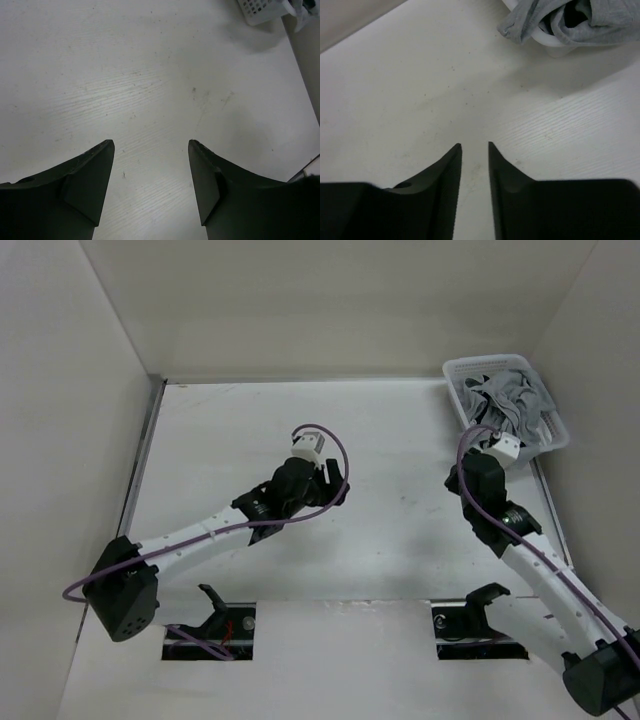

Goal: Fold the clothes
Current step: Grab the tank top from the pile

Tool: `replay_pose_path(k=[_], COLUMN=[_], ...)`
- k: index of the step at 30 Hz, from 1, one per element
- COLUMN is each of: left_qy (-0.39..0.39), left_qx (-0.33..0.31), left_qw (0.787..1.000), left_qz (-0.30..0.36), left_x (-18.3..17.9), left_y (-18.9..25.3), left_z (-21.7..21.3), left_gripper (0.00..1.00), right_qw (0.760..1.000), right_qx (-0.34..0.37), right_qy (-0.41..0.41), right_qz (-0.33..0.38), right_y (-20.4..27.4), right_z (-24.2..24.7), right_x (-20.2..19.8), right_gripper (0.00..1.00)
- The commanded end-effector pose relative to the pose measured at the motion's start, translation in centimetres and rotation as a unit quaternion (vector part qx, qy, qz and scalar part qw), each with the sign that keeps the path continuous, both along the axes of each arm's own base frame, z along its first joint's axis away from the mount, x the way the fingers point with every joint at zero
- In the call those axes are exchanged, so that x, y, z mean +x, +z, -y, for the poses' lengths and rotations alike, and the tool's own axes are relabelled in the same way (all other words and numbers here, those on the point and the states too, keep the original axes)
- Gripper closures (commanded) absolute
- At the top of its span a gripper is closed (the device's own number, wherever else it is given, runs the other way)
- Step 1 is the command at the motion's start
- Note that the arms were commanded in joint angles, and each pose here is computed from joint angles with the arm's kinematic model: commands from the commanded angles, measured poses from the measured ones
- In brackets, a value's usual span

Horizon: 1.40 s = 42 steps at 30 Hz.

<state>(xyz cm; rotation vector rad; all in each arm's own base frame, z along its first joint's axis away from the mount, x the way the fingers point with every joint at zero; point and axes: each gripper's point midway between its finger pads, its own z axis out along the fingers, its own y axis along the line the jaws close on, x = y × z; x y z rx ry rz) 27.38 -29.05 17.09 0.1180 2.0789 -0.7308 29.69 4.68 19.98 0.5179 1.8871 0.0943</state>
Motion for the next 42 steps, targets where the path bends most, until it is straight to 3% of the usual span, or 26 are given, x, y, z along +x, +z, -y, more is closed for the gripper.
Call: replay_pose_path(k=[1,3,7,8,10,13,17,30,34,37,42], left_qy=[-0.016,-0.026,-0.044,-0.048,-0.057,-0.068,-0.063,-0.065,-0.061,-0.067,-0.078], left_qx=[-0.035,-0.034,-0.027,-0.026,-0.026,-0.024,-0.033,-0.035,-0.036,-0.037,-0.032], left_qw=[0.999,0.999,0.998,0.998,0.997,0.996,0.996,0.996,0.996,0.996,0.996], left_qz=[0.018,0.018,0.034,0.04,0.047,0.051,0.051,0.048,0.049,0.047,0.041], left_x=[-0.3,-0.8,-2.1,-2.4,-3.0,-3.5,-3.3,-3.5,-3.2,-3.4,-3.9], left_y=[1.8,1.7,1.6,1.7,1.9,1.9,1.6,0.8,0.9,0.7,0.0], left_z=[1.5,2.2,3.4,3.7,4.3,5.0,5.0,4.7,4.5,5.0,5.7], left_gripper=[0.4,0.41,0.44,0.46,0.48,0.49,0.47,0.46,0.46,0.46,0.46], right_qw=[0.999,0.999,0.997,0.996,0.993,0.989,0.99,0.984,0.986,0.988,0.987], right_qx=[0.003,0.004,0.002,0.0,-0.01,-0.009,-0.001,0.016,0.03,0.041,0.042], right_qy=[-0.018,-0.031,-0.071,-0.082,-0.119,-0.149,-0.144,-0.168,-0.156,-0.145,-0.153], right_qz=[0.039,0.033,0.024,0.021,0.021,0.024,0.004,-0.059,-0.043,-0.036,-0.024], right_y=[3.7,3.8,4.0,4.1,4.6,4.9,3.7,-2.5,-2.3,-2.0,-1.8], right_z=[0.7,1.4,3.3,3.9,6.0,8.2,8.5,10.5,10.2,9.8,10.4], right_x=[1.4,1.8,2.9,3.1,4.1,5.8,9.1,13.5,14.6,15.0,15.5], right_gripper=[0.81,0.92,0.92,0.89,0.69,0.48,0.42,0.4,0.41,0.48,0.45])
